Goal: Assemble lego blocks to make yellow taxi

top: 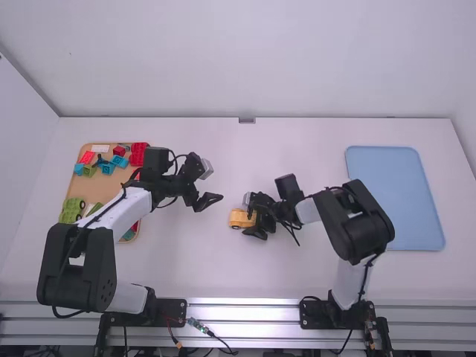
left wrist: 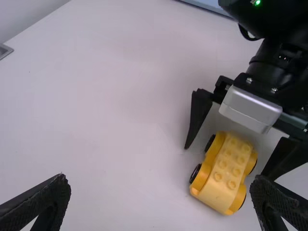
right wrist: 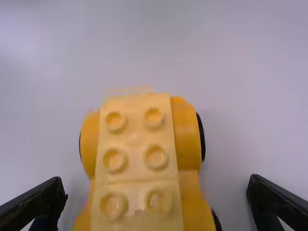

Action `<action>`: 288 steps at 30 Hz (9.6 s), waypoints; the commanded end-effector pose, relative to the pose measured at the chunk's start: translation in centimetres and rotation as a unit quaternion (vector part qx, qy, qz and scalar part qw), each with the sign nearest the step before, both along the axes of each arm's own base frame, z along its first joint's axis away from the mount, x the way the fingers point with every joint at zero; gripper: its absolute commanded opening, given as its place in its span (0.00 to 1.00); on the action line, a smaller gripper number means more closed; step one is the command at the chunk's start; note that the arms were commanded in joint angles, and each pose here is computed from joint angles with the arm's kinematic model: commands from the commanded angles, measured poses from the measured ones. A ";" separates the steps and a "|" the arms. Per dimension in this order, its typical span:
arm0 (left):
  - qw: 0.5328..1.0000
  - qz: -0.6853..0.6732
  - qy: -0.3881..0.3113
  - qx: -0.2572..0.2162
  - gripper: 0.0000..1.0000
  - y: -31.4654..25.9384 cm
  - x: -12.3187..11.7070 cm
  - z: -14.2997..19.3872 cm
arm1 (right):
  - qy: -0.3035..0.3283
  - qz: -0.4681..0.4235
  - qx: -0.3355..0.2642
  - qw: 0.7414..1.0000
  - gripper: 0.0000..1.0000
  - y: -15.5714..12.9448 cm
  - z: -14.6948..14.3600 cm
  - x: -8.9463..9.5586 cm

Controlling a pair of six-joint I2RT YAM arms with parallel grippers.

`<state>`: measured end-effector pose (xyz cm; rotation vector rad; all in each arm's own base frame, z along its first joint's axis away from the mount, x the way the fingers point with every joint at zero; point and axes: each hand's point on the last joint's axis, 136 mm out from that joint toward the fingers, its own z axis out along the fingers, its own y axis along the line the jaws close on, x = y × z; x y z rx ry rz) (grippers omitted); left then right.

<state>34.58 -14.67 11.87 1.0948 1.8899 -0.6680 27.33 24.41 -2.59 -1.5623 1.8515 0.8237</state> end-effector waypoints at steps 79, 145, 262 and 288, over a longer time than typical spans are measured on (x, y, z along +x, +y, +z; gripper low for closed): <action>0.210 0.885 0.296 -0.291 0.99 40.8 -11.0 -1.2 | -0.186 -0.239 -0.171 0.938 0.99 -9.2 12.8 4.8; 0.260 0.826 0.428 -0.258 0.57 46.2 -9.2 -9.5 | -0.184 -0.237 -0.170 0.939 0.99 -9.2 12.7 4.8; 0.373 0.832 0.377 -0.166 0.02 45.7 -9.5 -9.6 | -0.166 -0.234 -0.119 0.950 0.99 -7.6 13.5 4.6; 0.924 0.324 -0.176 0.097 0.01 11.7 -6.9 10.1 | 0.076 -0.262 0.142 0.951 0.99 -3.3 21.7 5.2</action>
